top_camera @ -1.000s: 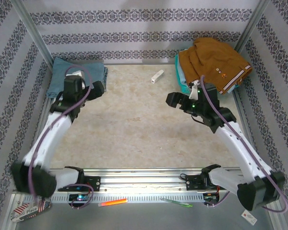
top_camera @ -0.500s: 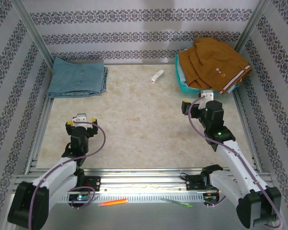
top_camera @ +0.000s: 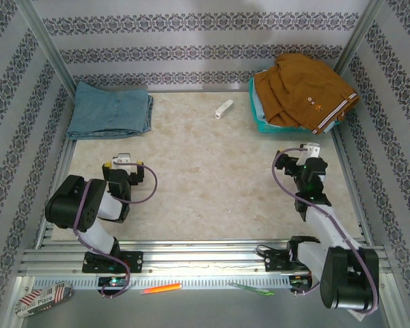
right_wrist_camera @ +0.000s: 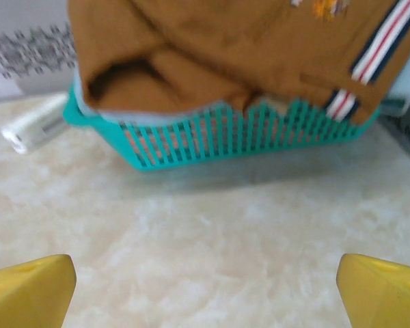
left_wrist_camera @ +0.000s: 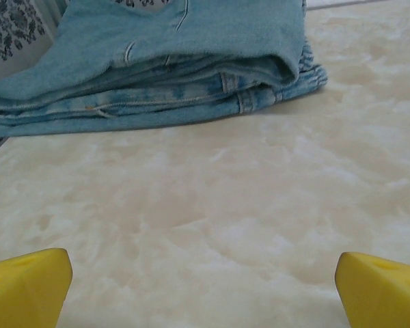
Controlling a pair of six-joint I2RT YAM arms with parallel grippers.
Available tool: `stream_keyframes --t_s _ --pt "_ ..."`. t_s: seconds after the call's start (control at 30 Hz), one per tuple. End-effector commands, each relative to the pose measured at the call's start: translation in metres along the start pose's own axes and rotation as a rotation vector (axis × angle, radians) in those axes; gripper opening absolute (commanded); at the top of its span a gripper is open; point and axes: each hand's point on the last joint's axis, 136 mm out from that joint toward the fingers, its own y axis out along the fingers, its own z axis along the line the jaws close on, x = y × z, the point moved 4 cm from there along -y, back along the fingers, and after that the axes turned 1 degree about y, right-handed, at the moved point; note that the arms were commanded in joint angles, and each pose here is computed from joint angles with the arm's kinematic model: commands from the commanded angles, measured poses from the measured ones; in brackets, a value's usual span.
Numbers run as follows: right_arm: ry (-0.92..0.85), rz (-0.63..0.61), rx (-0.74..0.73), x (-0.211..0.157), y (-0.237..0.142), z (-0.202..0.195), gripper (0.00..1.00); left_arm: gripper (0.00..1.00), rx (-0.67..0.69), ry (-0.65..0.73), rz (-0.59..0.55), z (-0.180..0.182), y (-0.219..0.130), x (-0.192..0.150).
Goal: Fold and stack the trousers
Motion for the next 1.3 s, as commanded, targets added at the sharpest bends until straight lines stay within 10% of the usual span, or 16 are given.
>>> stream_keyframes --t_s 0.0,1.27 --pt "-0.013 -0.109 0.008 0.006 0.008 -0.001 0.98 0.99 -0.017 -0.046 -0.09 -0.001 0.01 0.031" --pt "-0.129 -0.057 -0.019 -0.016 0.067 0.019 0.98 0.99 -0.086 -0.051 0.008 -0.004 0.027 0.031"
